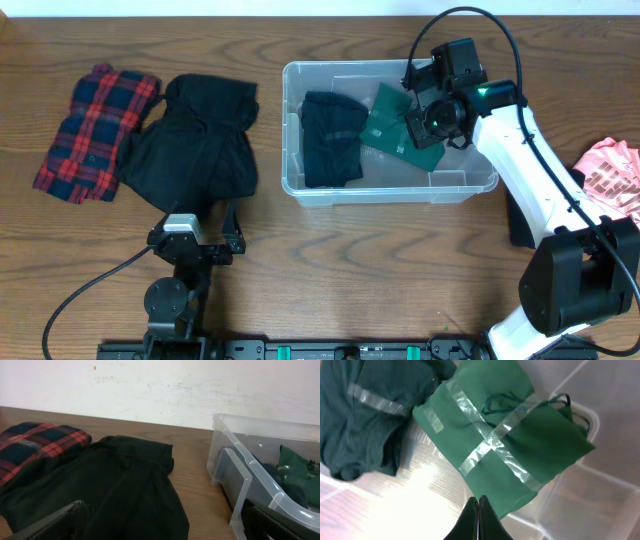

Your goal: Pack container

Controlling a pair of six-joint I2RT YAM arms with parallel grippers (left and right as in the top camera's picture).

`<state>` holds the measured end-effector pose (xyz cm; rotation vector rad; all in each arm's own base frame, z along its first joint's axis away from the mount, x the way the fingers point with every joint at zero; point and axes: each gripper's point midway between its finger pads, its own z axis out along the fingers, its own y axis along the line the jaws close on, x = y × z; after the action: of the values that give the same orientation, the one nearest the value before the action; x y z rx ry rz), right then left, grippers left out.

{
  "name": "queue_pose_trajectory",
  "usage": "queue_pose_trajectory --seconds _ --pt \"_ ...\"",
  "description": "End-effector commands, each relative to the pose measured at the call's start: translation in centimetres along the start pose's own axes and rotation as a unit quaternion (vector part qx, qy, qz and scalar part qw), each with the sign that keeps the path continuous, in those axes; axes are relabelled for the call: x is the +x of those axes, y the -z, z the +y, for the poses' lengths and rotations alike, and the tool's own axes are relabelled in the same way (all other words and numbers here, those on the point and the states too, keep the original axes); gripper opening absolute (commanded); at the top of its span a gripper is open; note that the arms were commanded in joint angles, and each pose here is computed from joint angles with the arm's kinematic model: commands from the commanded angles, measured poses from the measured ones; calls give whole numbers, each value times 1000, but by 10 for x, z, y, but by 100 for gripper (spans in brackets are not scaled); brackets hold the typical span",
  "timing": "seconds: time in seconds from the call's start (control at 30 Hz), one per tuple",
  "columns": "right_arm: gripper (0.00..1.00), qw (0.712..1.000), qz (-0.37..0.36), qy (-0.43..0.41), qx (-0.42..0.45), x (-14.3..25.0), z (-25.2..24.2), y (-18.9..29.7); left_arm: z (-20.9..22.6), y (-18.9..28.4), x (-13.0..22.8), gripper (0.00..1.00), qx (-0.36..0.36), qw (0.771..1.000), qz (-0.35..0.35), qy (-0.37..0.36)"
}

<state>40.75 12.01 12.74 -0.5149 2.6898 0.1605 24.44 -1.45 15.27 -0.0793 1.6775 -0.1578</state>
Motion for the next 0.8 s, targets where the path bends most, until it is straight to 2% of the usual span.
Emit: queue_pose_trajectory --seconds 0.0,0.27,0.77 --pt "1 998 12 -68 1 4 1 -8 4 -1 15 98 -9 1000 22 0" --pt "1 989 57 -139 6 21 -1 -37 4 -1 15 98 -9 1000 22 0" --pt "1 980 138 -144 18 56 -5 -94 4 -1 15 98 -9 1000 22 0"
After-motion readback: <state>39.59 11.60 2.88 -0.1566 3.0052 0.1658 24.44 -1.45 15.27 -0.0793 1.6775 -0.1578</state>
